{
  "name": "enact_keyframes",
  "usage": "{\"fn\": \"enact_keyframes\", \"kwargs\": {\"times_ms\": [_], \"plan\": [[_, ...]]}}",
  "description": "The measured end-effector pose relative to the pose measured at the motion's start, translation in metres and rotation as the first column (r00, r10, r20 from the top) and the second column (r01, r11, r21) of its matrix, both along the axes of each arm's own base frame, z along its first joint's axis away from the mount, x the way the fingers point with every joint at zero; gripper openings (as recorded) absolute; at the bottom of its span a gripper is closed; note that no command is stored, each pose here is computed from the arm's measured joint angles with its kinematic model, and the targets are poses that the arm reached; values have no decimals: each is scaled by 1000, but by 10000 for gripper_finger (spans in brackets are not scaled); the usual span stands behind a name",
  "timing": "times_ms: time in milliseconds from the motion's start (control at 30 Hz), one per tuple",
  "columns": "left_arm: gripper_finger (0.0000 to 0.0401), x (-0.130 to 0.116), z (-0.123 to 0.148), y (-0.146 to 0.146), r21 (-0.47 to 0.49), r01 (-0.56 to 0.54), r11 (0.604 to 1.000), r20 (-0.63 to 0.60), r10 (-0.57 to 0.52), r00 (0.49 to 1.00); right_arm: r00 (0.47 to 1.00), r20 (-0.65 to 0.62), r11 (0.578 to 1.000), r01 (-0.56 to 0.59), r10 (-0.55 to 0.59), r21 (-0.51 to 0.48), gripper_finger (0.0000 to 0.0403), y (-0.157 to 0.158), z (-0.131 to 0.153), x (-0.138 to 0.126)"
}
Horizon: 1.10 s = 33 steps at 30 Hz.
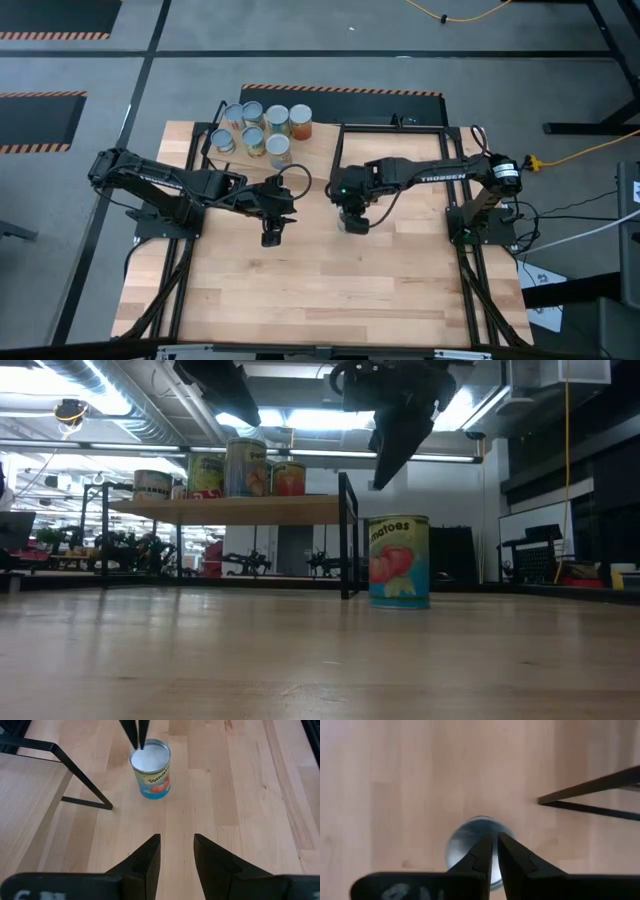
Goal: Pick and place cans onto a shelf
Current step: Put the canned tomatoes on the shelf
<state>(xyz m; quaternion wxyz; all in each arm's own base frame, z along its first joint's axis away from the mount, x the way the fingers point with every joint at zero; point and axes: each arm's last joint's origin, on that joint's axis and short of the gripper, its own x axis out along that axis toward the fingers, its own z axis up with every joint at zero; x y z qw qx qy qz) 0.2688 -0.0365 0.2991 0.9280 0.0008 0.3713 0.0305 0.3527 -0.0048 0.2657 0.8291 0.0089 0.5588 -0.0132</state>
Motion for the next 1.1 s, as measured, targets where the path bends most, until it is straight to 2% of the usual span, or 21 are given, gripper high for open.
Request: {"fn": "enact_keyframes", "kwargs": {"times_ms": [100, 200, 333, 533, 667, 767, 1100], "plan": [[110, 0, 0, 0, 0, 0, 1000, 0, 0, 1000, 999, -2, 997, -54, 55, 46, 38, 0, 0, 0], [110, 0, 0, 0, 0, 0, 1000, 0, 0, 1000, 996, 5, 994, -88, 88, 71, 72, 0, 0, 0], [110, 0, 0, 0, 0, 0, 1000, 0, 0, 1000, 999, -8, 995, -43, 44, 91, 158, -3, 0, -1], [110, 0, 0, 0, 0, 0, 1000, 0, 0, 1000, 999, -14, 995, -34, 36, 91, 314, -5, -1, -2], [110, 0, 0, 0, 0, 0, 1000, 0, 0, 1000, 999, -38, 995, -6, 10, 103, 378, -5, -2, -4], [110, 0, 0, 0, 0, 0, 1000, 0, 0, 1000, 998, -61, 994, 21, -14, 112, 393, -5, -7, -6], [110, 0, 0, 0, 0, 0, 1000, 0, 0, 1000, 997, -79, 996, 29, -22, 87, 395, -6, -19, -8]]}}
